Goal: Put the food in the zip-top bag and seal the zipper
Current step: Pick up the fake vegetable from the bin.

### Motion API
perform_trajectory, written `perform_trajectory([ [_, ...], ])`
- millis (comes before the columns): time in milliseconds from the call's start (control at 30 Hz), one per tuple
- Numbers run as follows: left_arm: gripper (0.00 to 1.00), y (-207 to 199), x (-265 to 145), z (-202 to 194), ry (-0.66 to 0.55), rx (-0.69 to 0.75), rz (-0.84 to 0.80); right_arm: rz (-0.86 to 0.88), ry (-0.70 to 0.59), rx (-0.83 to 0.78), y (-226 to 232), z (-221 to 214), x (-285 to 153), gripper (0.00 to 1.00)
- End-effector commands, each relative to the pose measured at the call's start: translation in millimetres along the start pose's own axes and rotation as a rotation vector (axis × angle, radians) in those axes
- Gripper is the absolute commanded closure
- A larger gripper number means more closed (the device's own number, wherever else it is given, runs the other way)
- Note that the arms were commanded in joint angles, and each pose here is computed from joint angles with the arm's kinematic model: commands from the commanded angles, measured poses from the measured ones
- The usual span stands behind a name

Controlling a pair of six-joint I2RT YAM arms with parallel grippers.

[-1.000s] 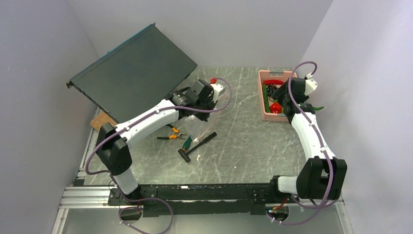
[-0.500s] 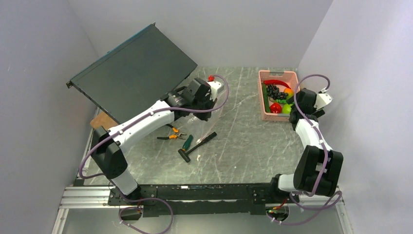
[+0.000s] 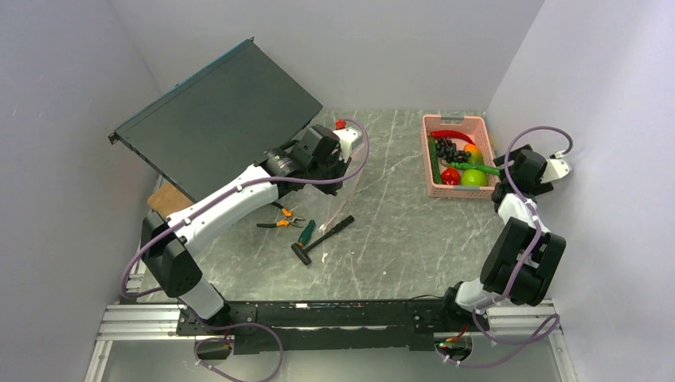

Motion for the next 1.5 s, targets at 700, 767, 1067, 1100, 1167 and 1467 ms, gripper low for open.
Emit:
perform_trajectory([
  [700,1.0,-6.4,-9.6,15.2,-0.053,0.039,0.008,0.159,0.032,0.199,3.8,-15.0,40.6,0.39],
  [767,1.0,-6.7,-8.5,14.5,-0.051,0.045,0.013,0.152,0.02,0.192,0.9,-14.7,38.8,0.47],
  [1067,1.0,-7.2,-9.6,14.8,-0.05,0.055,0.026,0.251,-0.001,0.184,14.5,-13.1,32.2,0.74],
  [1100,1.0,-6.6,-9.4,14.6,-0.049,0.053,0.029,0.276,-0.005,0.181,19.0,-12.7,28.5,0.77],
  [1167,1.0,-6.0,-6.6,13.3,-0.042,0.049,0.034,0.326,-0.012,0.161,28.5,-9.0,19.1,0.83],
  [1467,1.0,-17.3,0.3,10.6,-0.012,0.023,-0.068,0.414,-0.132,0.044,59.2,32.5,-46.8,1.0],
])
Point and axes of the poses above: each gripper's point midway between its finger pads, its own x axis out along the fingers, its own y axis along the line the jaws close on, z = x × y, the point moved 3 cm from there along -x, back along the fingers, and after that the axes turned 3 degrees about x, right-handed, at the moved point
